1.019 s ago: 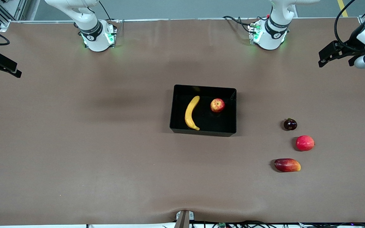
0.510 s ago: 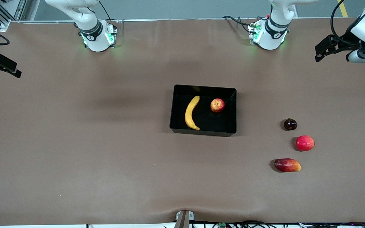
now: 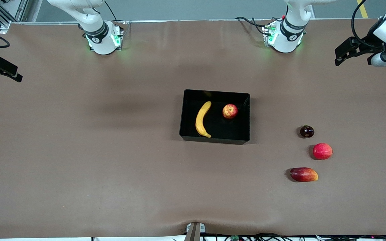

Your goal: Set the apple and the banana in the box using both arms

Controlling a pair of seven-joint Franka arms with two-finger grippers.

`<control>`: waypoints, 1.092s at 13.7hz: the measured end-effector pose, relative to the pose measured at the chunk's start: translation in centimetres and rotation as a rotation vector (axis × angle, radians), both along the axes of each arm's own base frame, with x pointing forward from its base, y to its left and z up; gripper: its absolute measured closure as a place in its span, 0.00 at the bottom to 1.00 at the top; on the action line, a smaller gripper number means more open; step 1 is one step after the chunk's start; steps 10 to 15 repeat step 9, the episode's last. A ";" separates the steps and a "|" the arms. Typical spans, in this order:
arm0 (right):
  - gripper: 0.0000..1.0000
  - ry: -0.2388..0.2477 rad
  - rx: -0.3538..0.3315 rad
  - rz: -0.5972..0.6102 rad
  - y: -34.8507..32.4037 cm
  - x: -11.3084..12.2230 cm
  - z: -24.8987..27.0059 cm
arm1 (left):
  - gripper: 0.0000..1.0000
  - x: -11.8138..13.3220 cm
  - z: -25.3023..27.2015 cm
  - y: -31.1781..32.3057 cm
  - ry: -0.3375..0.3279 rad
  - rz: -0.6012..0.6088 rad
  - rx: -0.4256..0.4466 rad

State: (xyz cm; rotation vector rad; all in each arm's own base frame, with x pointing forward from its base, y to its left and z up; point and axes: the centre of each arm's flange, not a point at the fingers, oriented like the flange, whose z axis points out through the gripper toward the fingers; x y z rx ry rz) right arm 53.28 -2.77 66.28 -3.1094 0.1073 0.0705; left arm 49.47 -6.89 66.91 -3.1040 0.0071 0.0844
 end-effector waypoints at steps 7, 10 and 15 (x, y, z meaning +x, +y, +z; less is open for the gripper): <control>0.00 0.000 0.000 0.000 0.0 0.0 0.0 | 0.00 0.0 0.5 0.1 -0.011 0.002 -0.002; 0.00 0.000 0.000 0.000 0.0 0.0 0.0 | 0.00 0.0 0.5 0.3 -0.012 0.006 -0.002; 0.00 0.000 0.000 0.000 0.0 0.0 0.0 | 0.00 0.0 0.5 0.3 -0.012 0.006 -0.002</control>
